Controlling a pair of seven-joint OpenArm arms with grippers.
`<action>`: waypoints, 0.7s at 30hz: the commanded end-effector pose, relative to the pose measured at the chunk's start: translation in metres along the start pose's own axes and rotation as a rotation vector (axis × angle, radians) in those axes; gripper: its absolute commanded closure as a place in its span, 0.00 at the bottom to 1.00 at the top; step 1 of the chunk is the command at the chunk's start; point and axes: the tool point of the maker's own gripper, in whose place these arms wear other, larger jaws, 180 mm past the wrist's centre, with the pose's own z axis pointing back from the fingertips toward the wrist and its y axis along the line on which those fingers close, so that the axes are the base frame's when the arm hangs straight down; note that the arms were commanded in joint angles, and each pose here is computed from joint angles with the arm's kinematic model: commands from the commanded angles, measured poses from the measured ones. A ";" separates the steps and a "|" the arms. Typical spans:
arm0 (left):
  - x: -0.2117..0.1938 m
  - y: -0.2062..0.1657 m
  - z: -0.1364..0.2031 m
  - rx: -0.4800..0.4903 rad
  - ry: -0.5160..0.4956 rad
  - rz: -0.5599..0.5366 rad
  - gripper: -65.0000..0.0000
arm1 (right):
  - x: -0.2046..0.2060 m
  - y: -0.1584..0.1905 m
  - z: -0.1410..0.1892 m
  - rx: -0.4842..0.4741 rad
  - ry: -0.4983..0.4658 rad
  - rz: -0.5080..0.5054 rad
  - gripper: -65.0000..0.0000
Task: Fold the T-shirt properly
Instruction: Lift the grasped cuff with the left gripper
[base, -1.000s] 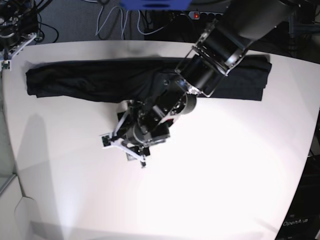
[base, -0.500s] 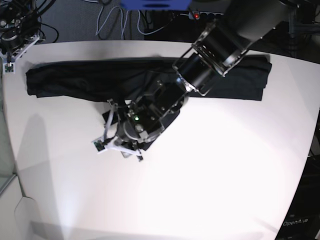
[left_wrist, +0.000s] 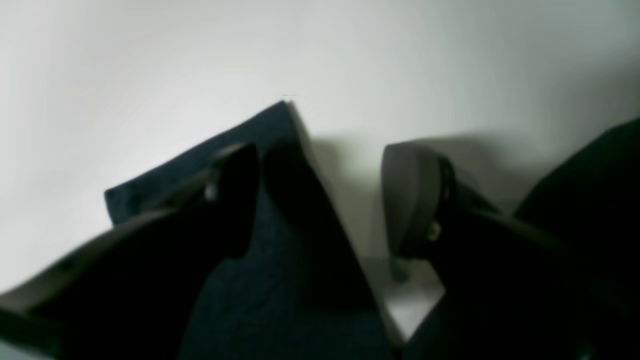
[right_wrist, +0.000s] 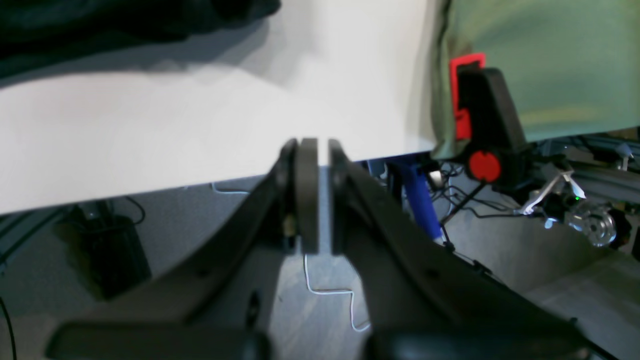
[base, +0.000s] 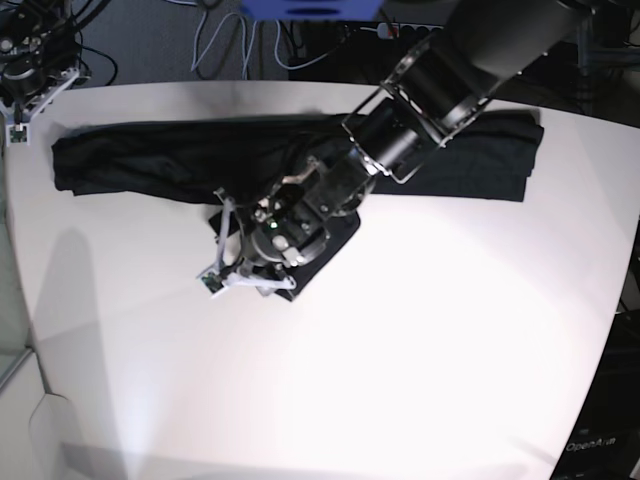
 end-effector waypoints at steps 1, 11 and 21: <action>0.014 0.005 0.001 0.012 -0.029 -0.003 0.42 | 0.007 -0.008 0.004 -0.022 -0.026 0.008 0.93; 0.002 0.016 -0.003 0.065 -0.001 0.048 0.68 | 0.006 -0.009 0.004 -0.025 -0.024 0.007 0.93; -0.012 0.016 -0.002 0.064 0.007 0.135 1.00 | 0.005 -0.010 0.004 -0.026 -0.022 0.006 0.93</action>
